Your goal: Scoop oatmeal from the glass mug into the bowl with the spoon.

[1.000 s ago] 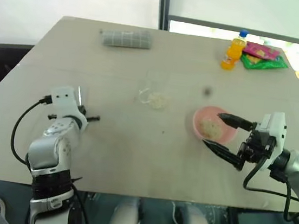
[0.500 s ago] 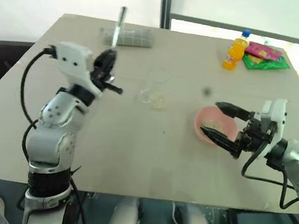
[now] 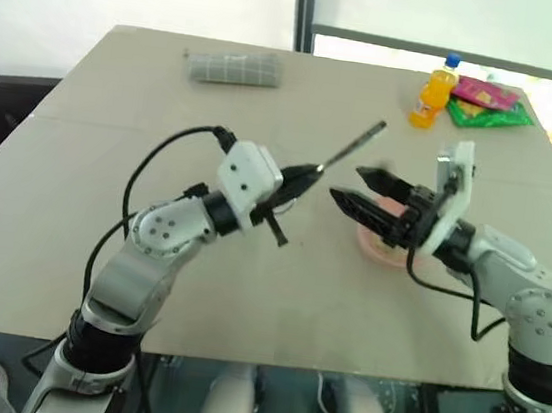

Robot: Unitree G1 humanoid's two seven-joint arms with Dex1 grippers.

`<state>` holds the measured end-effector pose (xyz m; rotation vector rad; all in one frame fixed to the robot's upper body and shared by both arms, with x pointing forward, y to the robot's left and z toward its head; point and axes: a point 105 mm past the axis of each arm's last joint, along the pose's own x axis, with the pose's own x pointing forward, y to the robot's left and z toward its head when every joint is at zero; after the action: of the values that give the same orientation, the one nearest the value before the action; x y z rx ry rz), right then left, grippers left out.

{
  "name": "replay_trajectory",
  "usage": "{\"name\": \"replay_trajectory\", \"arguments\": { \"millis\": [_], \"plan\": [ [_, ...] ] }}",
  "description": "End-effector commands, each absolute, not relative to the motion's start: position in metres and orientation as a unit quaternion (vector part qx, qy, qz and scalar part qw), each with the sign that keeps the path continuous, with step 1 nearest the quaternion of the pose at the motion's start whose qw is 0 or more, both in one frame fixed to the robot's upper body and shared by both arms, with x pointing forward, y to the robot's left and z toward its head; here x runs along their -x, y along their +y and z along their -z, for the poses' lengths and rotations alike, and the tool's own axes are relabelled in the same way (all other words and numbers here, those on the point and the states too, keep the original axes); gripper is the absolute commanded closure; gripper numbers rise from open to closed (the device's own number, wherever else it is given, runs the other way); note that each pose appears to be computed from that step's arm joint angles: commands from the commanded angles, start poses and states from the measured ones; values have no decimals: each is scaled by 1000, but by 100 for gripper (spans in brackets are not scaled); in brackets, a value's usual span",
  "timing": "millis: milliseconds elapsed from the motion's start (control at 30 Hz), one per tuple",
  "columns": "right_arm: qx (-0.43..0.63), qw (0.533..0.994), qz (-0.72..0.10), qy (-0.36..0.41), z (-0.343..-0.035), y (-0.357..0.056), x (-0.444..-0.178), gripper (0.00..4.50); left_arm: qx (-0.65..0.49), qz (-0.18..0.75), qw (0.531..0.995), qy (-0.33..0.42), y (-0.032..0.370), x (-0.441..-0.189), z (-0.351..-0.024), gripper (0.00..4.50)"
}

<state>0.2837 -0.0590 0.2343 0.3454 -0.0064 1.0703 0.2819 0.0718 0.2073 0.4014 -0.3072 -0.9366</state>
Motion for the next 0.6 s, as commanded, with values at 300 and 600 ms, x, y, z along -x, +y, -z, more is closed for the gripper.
{"name": "replay_trajectory", "arguments": {
  "millis": [300,600],
  "plan": [
    [-208,851,-481,-16,-251,-68,-284,227,-222,460,845,-161,68,-278,-200,450],
    [-200,858,-473,-8,-243,-70,-286,440,-213,455,849,-167,66,-279,-200,450]
  ]
}}
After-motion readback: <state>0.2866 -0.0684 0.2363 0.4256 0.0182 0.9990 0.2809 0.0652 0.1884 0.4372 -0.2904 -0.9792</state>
